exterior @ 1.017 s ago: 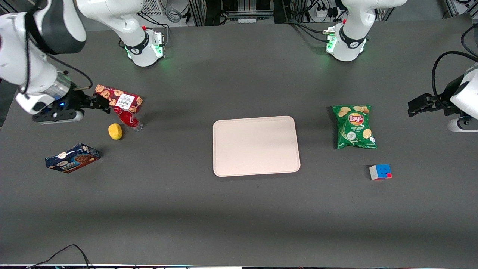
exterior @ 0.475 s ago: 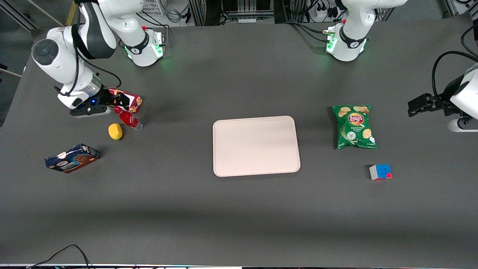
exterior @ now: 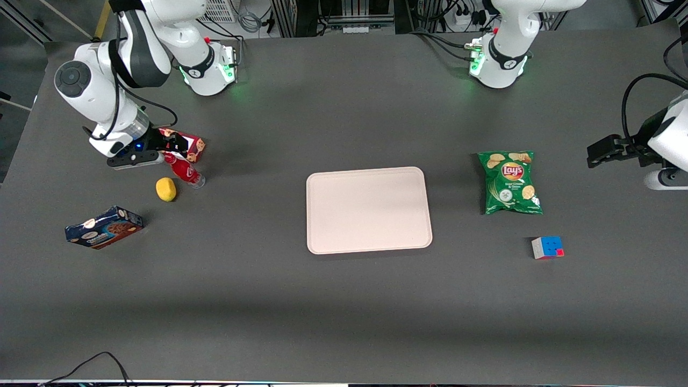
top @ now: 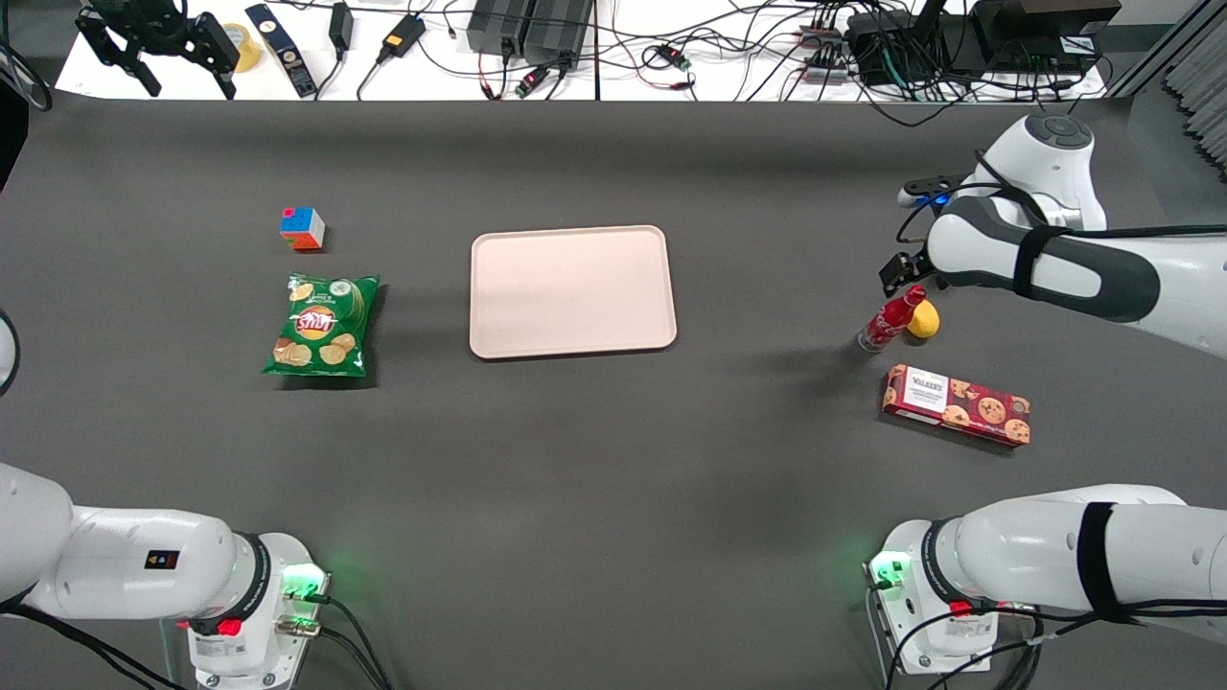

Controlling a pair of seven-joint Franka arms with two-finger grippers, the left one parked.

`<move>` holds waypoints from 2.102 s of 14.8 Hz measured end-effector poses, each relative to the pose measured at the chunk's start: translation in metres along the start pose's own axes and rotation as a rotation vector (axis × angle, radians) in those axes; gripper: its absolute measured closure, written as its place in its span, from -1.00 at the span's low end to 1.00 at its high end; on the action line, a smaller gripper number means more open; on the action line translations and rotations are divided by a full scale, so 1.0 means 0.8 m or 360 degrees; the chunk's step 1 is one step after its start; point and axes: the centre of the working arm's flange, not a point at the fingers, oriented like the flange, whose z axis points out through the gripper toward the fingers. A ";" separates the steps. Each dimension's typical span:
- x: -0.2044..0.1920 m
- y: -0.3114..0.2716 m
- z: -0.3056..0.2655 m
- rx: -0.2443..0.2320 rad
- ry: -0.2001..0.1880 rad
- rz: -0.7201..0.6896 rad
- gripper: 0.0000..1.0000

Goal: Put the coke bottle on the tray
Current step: 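Close the right gripper around the bottle's cap end, then lift the bottle off the table with the right gripper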

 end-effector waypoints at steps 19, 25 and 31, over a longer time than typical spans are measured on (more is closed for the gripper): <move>-0.008 0.004 0.028 -0.0018 -0.0020 -0.0031 0.37; -0.002 0.006 0.016 -0.0029 0.0001 -0.0038 0.37; 0.038 0.011 -0.120 -0.0049 -0.0088 -0.0030 0.37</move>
